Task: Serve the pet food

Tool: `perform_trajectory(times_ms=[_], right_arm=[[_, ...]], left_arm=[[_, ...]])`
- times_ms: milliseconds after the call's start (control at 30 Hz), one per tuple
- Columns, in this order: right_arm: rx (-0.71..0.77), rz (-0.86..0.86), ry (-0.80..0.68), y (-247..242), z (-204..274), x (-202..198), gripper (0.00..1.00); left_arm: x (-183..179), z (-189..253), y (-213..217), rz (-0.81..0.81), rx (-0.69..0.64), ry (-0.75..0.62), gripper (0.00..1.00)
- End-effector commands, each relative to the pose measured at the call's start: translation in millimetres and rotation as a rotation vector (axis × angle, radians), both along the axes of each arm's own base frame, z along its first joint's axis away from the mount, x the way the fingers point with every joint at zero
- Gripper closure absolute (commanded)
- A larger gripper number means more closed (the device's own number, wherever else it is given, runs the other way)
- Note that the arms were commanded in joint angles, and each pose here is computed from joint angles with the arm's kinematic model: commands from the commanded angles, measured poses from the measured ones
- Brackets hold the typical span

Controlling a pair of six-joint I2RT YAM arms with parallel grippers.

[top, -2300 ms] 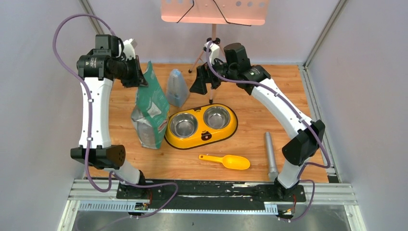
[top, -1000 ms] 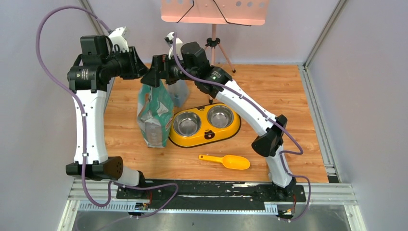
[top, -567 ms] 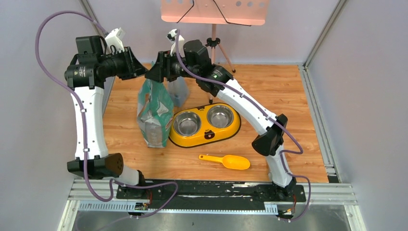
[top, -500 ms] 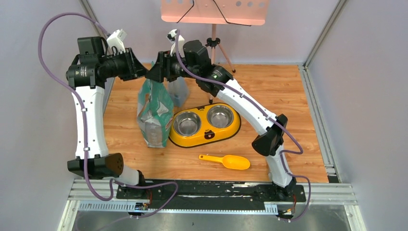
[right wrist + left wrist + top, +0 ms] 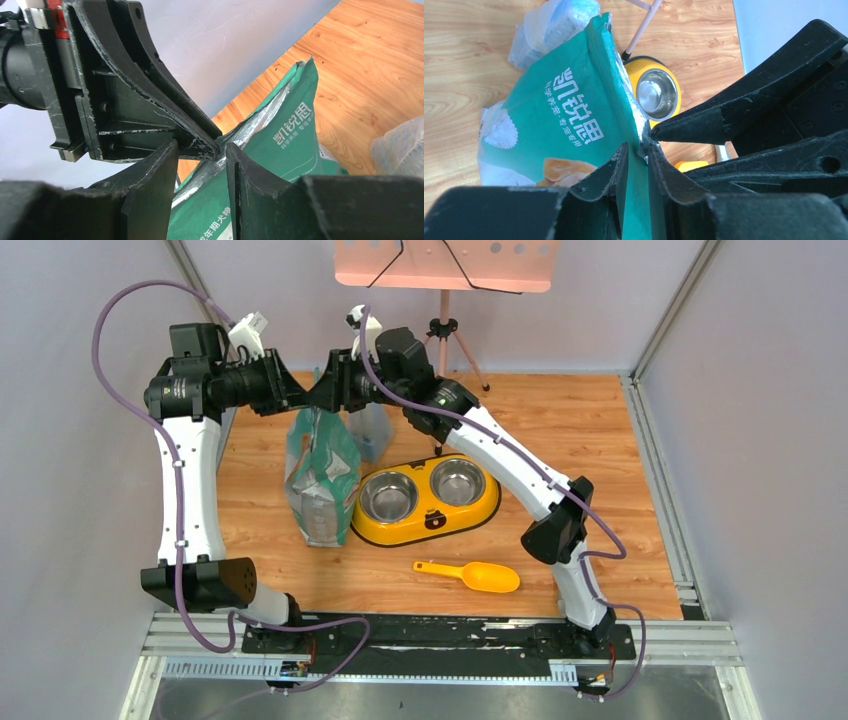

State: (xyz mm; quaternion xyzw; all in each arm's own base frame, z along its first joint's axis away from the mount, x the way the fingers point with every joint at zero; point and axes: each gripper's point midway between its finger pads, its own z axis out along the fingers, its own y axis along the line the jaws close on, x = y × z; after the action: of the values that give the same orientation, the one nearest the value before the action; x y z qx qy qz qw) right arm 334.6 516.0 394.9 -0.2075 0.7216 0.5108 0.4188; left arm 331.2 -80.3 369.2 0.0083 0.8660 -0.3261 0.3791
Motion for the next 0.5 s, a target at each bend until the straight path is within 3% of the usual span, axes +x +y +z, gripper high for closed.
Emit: perform_trajectory(times_ms=[0, 300, 467], right_arm=[[-0.003, -0.037, 0.021, 3.4, -8.5, 6.0, 0.59], [-0.025, -0.171, 0.001, -8.3, -8.3, 27.8, 0.52], [-0.007, -0.026, 0.033, 6.6, -13.3, 7.3, 0.52]], left_arm=[[-2.3, 5.4, 1.5, 0.008, 0.006, -0.022, 0.74], [-2.2, 0.0, 5.1, 0.018, 0.030, -0.017, 0.91], [-3.4, 2.1, 2.5, 0.008, 0.016, -0.020, 1.00]])
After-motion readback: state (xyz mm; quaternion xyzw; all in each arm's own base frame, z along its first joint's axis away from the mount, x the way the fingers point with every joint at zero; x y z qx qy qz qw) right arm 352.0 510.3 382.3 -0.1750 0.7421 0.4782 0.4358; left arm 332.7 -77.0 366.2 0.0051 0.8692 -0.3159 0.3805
